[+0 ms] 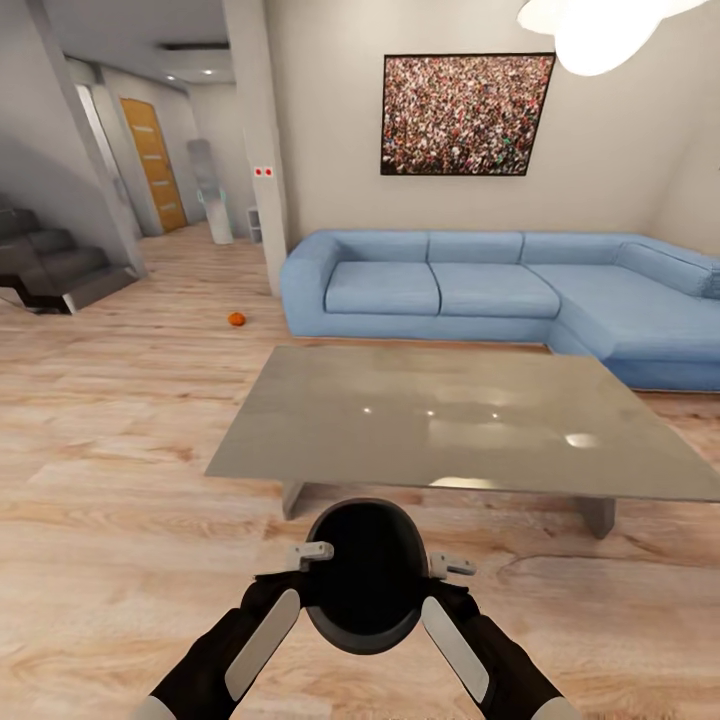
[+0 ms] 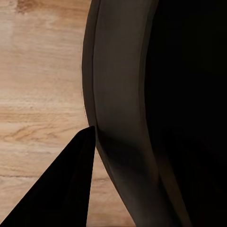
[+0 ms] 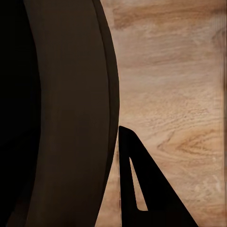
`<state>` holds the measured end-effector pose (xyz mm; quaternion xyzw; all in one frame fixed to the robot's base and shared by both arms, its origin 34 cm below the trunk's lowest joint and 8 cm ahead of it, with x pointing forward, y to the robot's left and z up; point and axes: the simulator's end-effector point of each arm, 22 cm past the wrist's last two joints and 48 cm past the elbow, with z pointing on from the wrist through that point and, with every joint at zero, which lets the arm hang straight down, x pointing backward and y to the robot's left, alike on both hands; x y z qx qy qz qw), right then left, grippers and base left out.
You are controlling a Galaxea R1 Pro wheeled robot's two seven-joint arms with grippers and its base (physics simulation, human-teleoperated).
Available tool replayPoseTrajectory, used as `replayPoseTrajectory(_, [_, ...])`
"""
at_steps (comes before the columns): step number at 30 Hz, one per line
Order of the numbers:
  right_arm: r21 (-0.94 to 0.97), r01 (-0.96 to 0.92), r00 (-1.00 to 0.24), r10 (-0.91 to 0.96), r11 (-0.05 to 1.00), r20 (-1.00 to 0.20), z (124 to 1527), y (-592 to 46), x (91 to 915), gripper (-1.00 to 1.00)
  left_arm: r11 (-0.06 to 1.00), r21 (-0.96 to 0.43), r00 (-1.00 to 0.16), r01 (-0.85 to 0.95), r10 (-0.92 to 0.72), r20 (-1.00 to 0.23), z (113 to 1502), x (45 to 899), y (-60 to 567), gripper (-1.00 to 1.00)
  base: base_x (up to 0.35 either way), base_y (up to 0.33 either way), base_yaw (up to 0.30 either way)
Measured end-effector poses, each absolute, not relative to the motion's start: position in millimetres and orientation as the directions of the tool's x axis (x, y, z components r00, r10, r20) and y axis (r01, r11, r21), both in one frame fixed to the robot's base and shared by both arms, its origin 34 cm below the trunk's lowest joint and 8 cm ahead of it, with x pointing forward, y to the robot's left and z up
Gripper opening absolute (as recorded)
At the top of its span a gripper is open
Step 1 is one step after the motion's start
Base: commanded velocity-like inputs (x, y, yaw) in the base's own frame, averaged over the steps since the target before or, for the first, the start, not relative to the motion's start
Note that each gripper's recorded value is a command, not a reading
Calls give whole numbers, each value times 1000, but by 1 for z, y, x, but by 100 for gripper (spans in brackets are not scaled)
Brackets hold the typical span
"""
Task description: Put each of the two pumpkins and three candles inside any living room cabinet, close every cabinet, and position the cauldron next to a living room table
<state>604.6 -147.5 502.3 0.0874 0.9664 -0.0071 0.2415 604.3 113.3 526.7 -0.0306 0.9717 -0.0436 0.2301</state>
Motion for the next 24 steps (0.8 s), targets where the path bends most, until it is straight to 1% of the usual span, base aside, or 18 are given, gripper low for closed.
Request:
replayPoseTrajectory(3, [29,172,-867,165,985,-470,497,-147,604,-100,994,-98,-891,-39,-78,-446,521,604,114,-100,0,0,-213])
replayPoseTrajectory(6, [28,172,-868,165,985,-468,490,-148,603,-100,994,-99,-892,-40,-80,-444,515,602,113,-100,0,0,-72])
replayPoseTrajectory(24, [29,172,-868,165,985,-469,454,-147,597,-100,994,-99,-892,-40,-80,-446,478,596,113,-100,0,0,-3])
